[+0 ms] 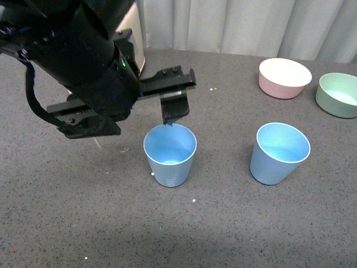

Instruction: Stack blue cups with both arms

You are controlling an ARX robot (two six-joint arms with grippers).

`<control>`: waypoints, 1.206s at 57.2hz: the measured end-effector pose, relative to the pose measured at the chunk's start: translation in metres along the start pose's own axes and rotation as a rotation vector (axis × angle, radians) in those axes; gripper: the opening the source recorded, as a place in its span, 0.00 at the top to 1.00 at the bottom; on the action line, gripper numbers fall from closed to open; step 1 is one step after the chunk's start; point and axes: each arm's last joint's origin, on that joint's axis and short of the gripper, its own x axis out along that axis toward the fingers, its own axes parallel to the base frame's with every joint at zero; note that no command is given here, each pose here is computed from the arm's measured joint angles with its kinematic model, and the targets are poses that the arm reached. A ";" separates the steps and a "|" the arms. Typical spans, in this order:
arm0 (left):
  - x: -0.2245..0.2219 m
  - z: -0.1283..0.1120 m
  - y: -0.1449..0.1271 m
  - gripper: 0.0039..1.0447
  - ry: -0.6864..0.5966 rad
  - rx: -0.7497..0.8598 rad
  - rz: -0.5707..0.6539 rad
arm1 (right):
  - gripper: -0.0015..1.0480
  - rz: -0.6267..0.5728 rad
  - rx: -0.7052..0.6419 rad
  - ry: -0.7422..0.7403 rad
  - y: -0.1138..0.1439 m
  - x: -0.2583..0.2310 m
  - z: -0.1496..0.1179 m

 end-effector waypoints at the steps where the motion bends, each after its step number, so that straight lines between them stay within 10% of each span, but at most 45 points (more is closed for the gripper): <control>1: -0.001 0.001 0.000 0.10 -0.003 0.000 -0.001 | 0.09 0.000 0.000 0.000 0.000 0.000 0.000; 6: -0.001 0.002 0.001 0.07 -0.080 0.028 0.015 | 0.09 0.000 0.000 0.000 0.000 0.000 0.000; 26: -0.058 -0.038 0.076 0.60 -1.062 0.211 0.047 | 0.09 0.000 0.000 0.000 0.000 0.000 0.000; 40: -0.088 -0.069 0.108 0.97 -1.055 0.238 0.063 | 0.09 0.000 0.000 0.000 0.000 0.000 0.000; 69: -0.125 -0.117 0.143 0.97 -1.057 0.246 0.070 | 0.09 0.000 0.000 0.000 0.000 0.000 0.000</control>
